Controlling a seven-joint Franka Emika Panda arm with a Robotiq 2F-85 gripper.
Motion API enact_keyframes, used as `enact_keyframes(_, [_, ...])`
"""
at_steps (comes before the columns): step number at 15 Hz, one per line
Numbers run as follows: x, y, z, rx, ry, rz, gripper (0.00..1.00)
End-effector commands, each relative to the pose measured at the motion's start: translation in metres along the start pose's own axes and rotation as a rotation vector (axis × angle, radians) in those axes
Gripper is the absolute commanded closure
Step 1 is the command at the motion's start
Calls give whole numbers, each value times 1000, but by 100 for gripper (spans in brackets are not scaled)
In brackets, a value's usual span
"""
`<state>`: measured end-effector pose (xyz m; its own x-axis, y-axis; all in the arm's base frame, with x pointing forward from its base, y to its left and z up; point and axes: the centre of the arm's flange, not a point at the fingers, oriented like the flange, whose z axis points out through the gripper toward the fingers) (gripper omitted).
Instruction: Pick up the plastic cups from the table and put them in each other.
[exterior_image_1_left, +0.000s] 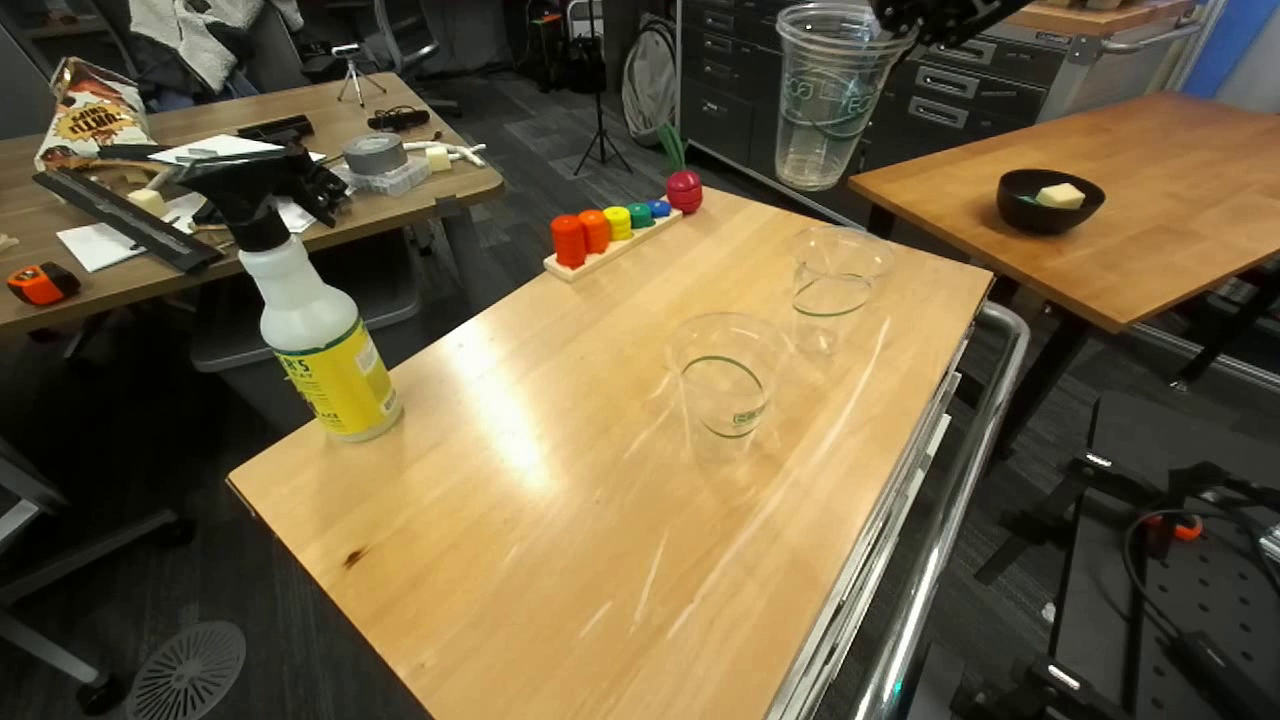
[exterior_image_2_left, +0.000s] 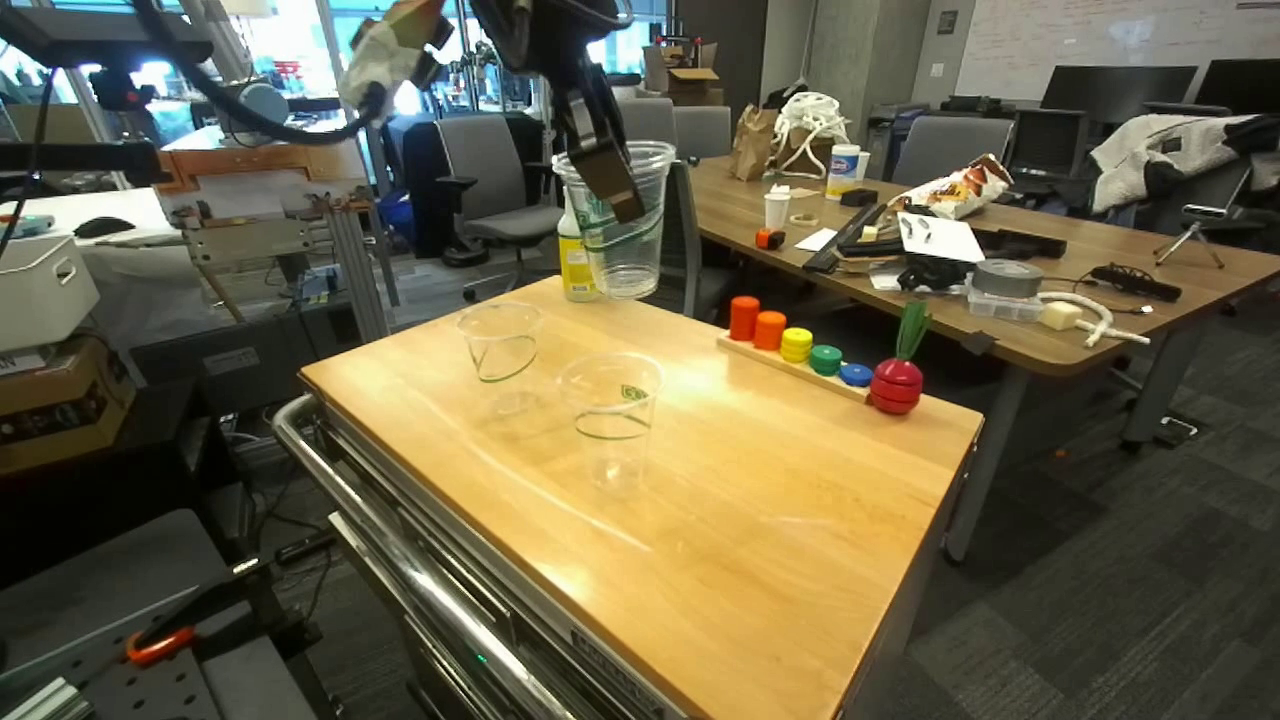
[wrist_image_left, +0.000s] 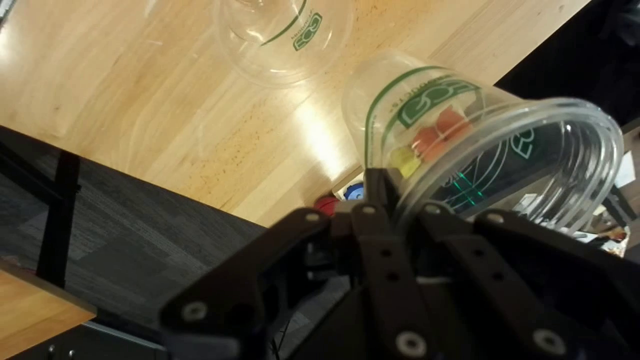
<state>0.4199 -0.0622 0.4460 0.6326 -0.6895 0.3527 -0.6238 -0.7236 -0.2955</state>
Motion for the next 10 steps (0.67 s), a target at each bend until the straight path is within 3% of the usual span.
enact_keyframes(1, [-25,19,-29,0,45,4,99])
enact_keyframes(10, [-18,30,49,-73,-71,30,99])
